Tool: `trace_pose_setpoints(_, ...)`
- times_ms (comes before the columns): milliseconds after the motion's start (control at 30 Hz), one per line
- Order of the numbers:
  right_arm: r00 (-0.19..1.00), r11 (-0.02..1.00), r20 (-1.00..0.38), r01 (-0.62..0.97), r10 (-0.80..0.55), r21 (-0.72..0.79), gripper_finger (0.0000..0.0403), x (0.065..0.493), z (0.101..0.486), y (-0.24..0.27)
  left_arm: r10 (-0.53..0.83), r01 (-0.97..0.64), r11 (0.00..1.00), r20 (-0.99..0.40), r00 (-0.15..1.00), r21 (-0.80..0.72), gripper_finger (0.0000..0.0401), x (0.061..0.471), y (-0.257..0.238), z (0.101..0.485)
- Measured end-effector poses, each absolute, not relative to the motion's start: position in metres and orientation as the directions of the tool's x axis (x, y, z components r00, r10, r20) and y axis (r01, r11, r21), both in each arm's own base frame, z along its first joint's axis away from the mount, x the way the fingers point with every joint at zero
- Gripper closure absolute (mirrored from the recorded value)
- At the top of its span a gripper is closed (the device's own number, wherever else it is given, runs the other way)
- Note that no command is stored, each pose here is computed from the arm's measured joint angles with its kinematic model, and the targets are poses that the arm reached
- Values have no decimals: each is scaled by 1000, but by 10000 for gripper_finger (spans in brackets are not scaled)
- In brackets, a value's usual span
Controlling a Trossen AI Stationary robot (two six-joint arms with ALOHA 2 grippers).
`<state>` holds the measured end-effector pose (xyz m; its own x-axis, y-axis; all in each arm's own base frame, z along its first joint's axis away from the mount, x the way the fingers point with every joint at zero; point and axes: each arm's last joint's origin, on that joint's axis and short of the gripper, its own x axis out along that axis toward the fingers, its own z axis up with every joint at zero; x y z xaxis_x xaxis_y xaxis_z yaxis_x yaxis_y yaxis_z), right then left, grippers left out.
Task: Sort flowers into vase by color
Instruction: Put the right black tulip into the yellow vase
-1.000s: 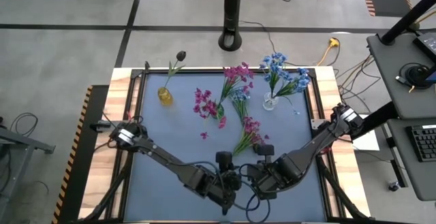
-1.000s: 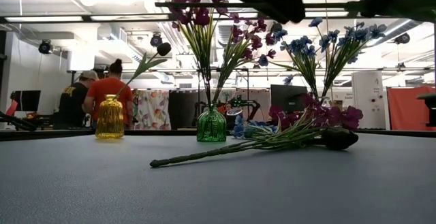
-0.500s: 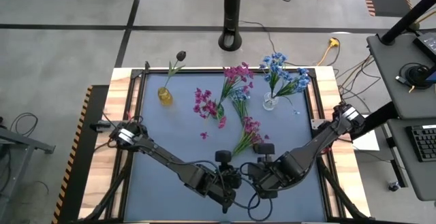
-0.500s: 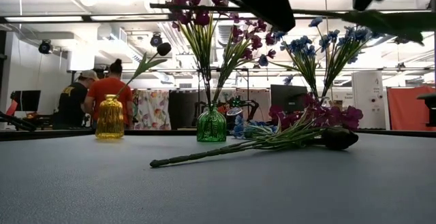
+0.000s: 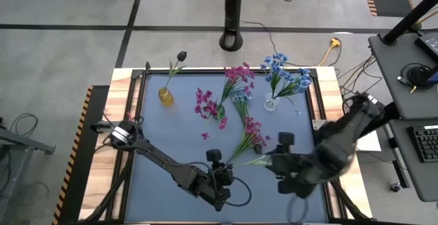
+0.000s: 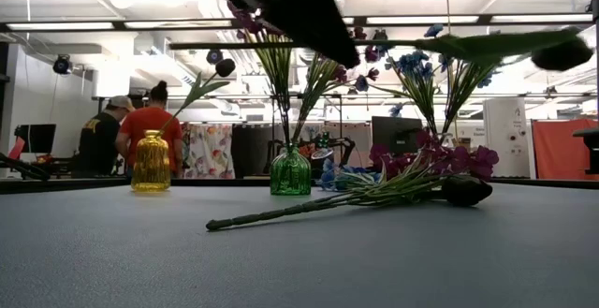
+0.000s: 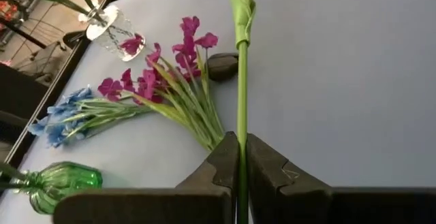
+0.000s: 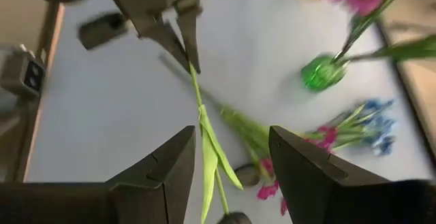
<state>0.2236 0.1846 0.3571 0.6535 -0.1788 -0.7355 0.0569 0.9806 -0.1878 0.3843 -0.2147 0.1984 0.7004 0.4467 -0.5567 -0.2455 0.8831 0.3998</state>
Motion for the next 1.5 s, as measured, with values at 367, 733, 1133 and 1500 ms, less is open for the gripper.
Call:
trace_pose_setpoints(367,786,944,-544,146,-292,-297,221,177,345,201,211,-157,966,-269,940,207,401,322,-204,241)
trace_pose_setpoints(733,862,937,-434,121,-263,-328,202,194,309,212,58,-70,996,202,978,53,401,275,-175,239)
trace_pose_setpoints(1133,926,947,-285,171,-249,-271,202,203,301,208,-152,114,984,310,939,138,401,270,-176,226)
trace_pose_setpoints(1500,963,987,248,-66,101,-145,202,249,266,186,-111,71,987,292,950,143,401,288,-185,210)
